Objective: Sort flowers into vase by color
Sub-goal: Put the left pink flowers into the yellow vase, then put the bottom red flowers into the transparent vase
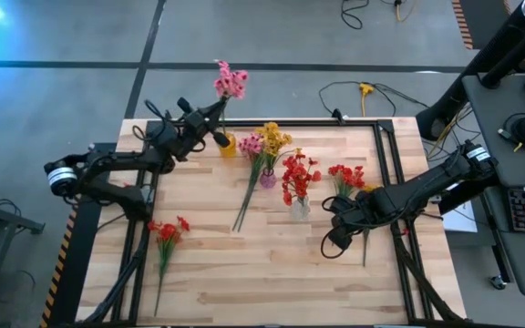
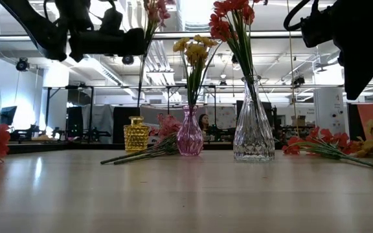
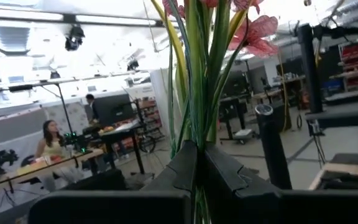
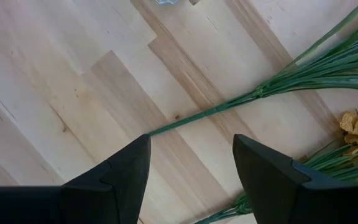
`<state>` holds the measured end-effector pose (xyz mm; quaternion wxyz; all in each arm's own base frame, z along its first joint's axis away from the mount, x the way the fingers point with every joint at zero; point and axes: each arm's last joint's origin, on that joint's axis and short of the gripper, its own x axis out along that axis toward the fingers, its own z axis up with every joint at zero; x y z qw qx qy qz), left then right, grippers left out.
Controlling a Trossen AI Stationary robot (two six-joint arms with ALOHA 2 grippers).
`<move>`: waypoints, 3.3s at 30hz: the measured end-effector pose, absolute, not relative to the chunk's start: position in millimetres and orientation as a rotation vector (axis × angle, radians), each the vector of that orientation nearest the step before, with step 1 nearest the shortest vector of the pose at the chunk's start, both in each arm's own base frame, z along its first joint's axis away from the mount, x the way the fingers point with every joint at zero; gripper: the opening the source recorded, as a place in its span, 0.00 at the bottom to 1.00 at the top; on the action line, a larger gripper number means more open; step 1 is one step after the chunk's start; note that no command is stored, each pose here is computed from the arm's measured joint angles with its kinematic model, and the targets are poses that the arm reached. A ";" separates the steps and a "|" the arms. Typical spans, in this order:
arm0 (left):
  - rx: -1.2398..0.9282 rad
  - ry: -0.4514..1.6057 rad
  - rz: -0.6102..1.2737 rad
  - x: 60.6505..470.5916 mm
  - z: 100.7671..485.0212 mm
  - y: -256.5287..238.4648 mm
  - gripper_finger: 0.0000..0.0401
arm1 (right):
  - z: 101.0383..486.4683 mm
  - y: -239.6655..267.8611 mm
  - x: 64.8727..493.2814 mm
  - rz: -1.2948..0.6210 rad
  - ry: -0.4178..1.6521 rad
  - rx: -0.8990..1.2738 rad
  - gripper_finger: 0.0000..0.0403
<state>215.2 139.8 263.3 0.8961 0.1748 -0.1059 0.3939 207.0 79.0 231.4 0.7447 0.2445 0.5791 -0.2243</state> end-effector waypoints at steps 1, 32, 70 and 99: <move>0.363 -0.227 0.821 215.0 263.2 140.8 0.00 | 231.4 78.9 207.0 -0.491 1.268 0.535 0.55; 0.291 -0.262 0.826 193.6 221.6 130.6 0.00 | 231.4 78.8 207.0 -0.492 1.266 0.530 0.55; 0.194 -0.238 0.897 192.9 215.0 130.8 0.49 | 231.5 78.7 207.1 -0.493 1.263 0.525 0.55; 0.157 -0.015 0.916 187.5 216.2 112.0 0.66 | 231.5 78.3 207.2 -0.497 1.255 0.509 0.55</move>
